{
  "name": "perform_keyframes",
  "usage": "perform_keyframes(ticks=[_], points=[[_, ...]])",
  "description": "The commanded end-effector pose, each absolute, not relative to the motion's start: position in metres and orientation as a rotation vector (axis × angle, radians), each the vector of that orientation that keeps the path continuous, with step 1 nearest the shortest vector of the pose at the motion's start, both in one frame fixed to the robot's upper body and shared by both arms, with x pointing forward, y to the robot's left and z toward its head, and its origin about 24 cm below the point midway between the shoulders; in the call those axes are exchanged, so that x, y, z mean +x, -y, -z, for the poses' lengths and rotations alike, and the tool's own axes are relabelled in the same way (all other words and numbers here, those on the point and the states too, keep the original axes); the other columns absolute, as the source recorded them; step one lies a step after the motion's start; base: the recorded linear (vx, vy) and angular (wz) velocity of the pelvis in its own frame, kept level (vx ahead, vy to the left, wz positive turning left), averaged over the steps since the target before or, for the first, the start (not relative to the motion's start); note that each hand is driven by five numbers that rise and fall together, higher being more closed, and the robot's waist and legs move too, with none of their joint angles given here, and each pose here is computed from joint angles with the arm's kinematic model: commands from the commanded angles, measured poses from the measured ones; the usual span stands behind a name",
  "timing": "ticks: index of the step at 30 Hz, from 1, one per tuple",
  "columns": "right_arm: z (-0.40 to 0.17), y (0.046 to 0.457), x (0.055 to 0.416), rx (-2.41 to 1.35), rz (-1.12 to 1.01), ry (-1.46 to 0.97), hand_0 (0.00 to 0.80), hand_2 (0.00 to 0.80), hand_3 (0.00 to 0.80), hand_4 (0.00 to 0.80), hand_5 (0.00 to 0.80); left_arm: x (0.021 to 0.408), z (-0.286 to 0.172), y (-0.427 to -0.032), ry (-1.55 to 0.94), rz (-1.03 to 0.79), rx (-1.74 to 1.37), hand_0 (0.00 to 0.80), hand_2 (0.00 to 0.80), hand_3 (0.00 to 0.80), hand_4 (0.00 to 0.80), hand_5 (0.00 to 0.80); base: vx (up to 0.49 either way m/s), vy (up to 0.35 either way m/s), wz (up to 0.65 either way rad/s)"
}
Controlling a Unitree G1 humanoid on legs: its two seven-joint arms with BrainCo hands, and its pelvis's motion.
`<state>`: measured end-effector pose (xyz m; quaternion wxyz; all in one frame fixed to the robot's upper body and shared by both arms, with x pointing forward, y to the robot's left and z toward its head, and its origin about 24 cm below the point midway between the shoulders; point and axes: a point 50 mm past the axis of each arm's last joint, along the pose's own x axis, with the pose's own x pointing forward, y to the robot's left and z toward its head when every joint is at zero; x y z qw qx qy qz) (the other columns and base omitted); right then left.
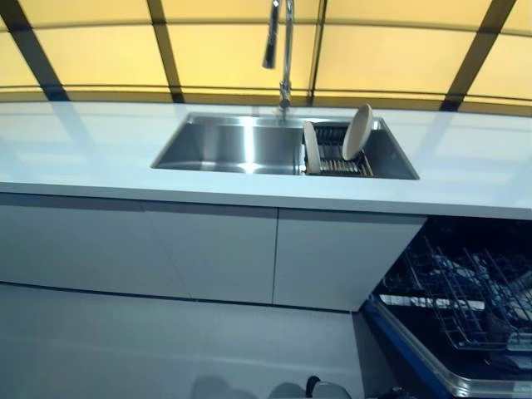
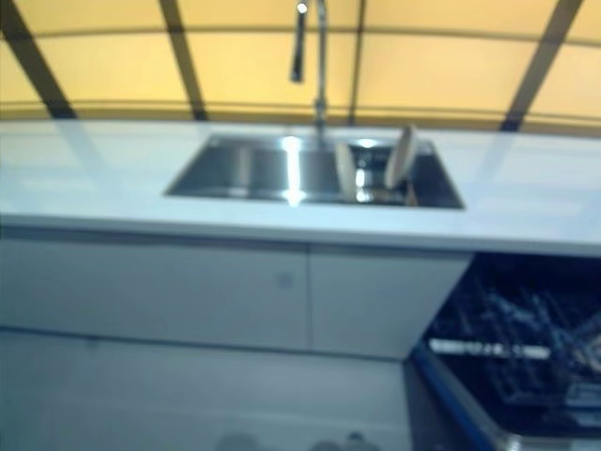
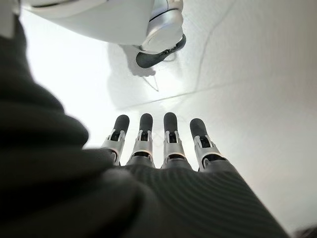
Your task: Take plates into dishwasher
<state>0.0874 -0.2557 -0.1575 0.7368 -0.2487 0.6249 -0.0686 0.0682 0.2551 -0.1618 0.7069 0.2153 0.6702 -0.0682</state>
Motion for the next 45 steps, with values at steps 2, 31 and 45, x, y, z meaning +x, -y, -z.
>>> perform_keyframes(ticks=[2, 31, 45], points=[[0.148, 0.263, 0.118, -0.609, 0.152, -1.277, 0.000, 0.000, 0.000, 0.000, 0.000, 0.106, 0.157, -0.244, -1.392, 0.211, 0.500, 0.000, 0.000, 0.000, 0.000, 0.000, 0.122, -0.010, -0.06], [0.156, 0.248, 0.106, -0.682, -0.063, -1.374, 0.000, 0.000, 0.000, 0.000, 0.000, 0.100, 0.159, -0.242, -1.433, 0.164, 0.429, 0.000, 0.000, 0.000, 0.000, 0.000, 0.209, 0.063, -0.22], [0.156, 0.241, 0.114, -0.650, -0.103, -1.325, 0.000, 0.000, 0.000, 0.000, 0.000, 0.088, 0.164, -0.234, -1.457, 0.135, 0.373, 0.000, 0.000, 0.000, 0.000, 0.000, 0.089, 0.024, -0.01]])
